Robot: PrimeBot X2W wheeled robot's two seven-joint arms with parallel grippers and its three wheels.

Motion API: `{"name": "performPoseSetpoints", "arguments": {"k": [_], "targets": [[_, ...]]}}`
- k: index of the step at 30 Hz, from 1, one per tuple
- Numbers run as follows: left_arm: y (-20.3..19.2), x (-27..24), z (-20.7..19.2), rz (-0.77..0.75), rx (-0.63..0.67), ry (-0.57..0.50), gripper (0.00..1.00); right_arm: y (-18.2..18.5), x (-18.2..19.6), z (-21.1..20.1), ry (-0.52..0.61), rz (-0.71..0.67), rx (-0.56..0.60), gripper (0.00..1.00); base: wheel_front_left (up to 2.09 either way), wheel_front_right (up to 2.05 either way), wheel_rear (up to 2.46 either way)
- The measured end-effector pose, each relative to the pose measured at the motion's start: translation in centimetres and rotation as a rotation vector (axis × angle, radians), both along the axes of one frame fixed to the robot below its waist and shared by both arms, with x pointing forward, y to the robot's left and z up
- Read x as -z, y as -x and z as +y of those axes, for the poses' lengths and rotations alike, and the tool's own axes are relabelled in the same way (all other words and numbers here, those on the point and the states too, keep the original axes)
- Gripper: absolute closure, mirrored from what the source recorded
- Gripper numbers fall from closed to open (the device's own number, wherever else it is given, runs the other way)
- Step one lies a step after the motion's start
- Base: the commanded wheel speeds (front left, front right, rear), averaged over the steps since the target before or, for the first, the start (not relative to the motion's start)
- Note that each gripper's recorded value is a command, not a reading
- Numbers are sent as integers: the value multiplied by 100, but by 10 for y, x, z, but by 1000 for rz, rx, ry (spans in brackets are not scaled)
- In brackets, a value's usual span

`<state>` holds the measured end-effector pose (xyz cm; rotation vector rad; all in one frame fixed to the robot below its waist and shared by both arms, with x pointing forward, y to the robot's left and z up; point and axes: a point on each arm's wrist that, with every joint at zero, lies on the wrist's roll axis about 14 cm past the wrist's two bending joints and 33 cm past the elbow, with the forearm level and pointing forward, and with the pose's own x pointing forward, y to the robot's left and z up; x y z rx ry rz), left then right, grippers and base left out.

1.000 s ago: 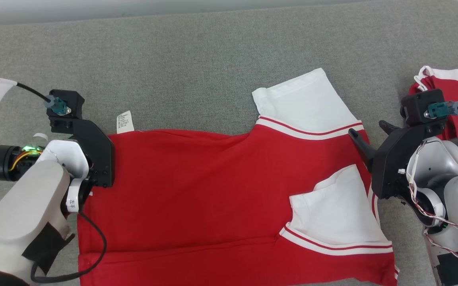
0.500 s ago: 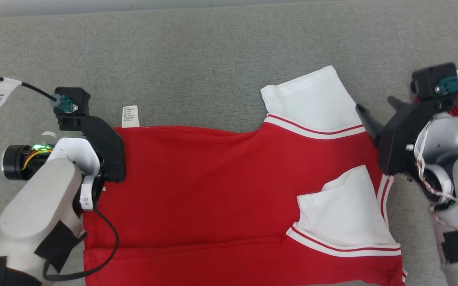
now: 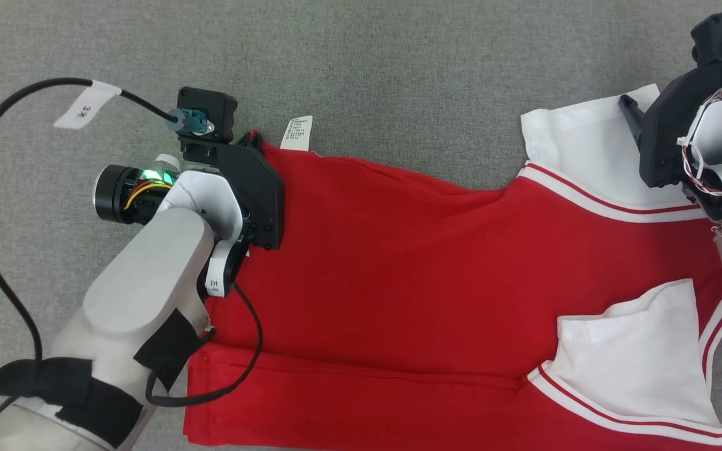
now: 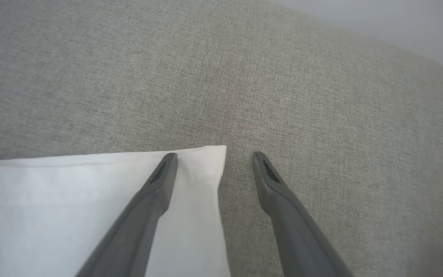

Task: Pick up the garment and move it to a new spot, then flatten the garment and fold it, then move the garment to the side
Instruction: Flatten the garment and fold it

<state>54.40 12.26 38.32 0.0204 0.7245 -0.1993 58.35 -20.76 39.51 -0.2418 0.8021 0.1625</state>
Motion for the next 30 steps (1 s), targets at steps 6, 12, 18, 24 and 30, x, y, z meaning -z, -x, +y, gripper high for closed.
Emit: {"name": "performPoseSetpoints", "arguments": {"k": [6,12,18,24,30], "targets": [[-2,4,0,3,2,5,100,-3,0,-9,32,23,9,21,0,0,0],[-5,4,-1,-2,7,2,100,-2,-5,-17,73,35,4,3,0,0,0],[-6,4,0,-5,11,-1,100,-4,-18,-23,83,28,11,0,0,0,0],[-9,4,1,-3,7,8,100,5,-8,-19,91,92,-5,21,0,0,0],[-8,7,2,-4,5,12,100,4,1,-12,80,113,-22,17,0,0,0]]}}
